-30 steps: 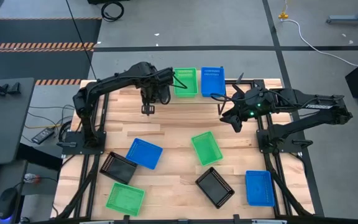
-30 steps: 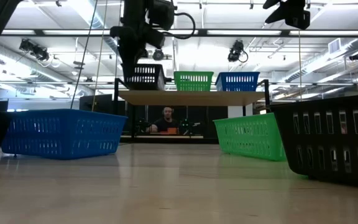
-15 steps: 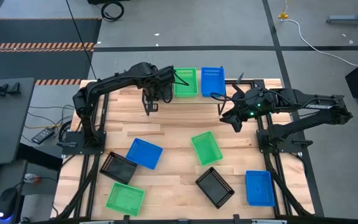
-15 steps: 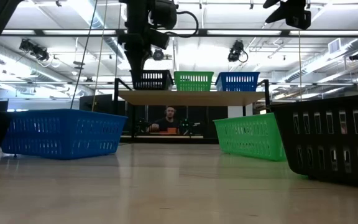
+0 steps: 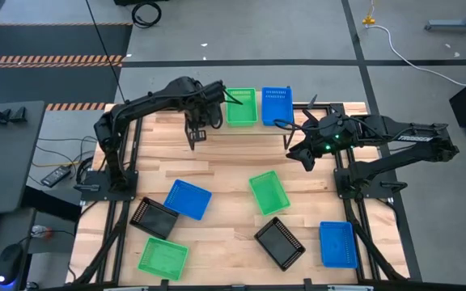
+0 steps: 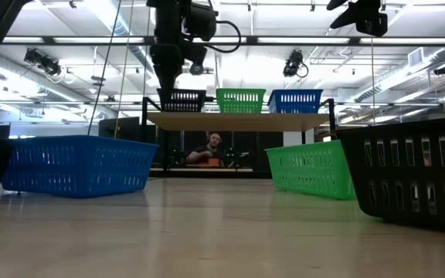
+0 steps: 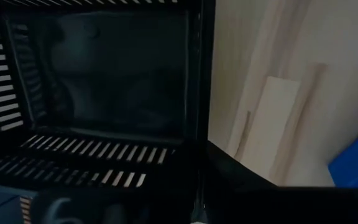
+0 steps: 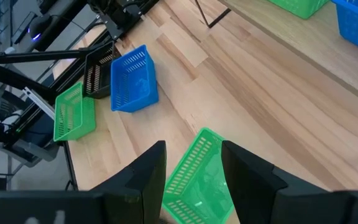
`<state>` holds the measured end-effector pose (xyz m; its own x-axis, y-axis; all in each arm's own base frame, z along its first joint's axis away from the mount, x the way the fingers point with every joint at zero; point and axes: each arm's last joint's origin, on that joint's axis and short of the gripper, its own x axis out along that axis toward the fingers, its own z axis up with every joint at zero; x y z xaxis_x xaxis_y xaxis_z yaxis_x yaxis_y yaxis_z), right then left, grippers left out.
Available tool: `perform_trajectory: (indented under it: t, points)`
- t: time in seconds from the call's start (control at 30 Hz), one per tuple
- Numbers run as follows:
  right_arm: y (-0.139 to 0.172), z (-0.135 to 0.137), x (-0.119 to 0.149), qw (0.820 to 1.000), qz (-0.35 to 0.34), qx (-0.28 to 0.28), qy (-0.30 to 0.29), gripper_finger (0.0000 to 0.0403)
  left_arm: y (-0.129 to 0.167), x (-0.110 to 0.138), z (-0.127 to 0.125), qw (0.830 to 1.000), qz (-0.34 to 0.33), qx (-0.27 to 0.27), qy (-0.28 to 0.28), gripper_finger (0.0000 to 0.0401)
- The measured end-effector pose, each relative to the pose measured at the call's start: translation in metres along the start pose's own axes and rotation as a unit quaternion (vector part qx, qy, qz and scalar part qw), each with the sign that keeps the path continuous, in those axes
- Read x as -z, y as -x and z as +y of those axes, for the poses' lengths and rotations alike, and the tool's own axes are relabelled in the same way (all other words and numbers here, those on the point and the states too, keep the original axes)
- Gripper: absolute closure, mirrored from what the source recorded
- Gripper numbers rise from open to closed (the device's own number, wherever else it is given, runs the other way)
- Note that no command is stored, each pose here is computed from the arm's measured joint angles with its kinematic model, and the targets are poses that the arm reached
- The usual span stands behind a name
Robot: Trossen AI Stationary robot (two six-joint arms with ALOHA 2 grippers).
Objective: Stack baskets on shelf by color
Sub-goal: Put the top black basket on the shelf
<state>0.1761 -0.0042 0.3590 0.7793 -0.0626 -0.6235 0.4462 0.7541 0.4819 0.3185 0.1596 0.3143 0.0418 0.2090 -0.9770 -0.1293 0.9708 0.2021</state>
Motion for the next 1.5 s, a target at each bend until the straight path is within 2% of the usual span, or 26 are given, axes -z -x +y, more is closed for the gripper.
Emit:
perform_trajectory:
  t: [0.17,0.53,0.7,1.1,1.5]
  points:
    - [0.0,0.0,0.0,1.0,0.0,0.0,0.0,0.0241,0.001,-0.0021,-0.006,1.0,-0.004,0.006,-0.027,0.0371]
    - [0.0,0.0004,0.0003,1.0,0.006,-0.007,-0.005,0.0241,0.0006,0.0,-0.0037,1.0,0.005,0.004,-0.015,0.0367]
    - [0.0,0.0004,0.0003,1.0,0.006,-0.007,-0.005,0.0241,0.0006,0.0005,-0.002,0.999,0.014,-0.023,-0.03,0.0346]
    - [0.0,0.0005,0.0004,1.0,0.006,-0.007,-0.005,0.0241,0.0008,-0.0016,-0.0008,0.997,0.008,-0.037,-0.062,0.0296]
    - [0.0,0.0004,0.0004,1.0,0.006,-0.007,-0.011,0.0241,0.0008,-0.0018,0.0001,0.994,0.011,-0.048,-0.098,0.0306]
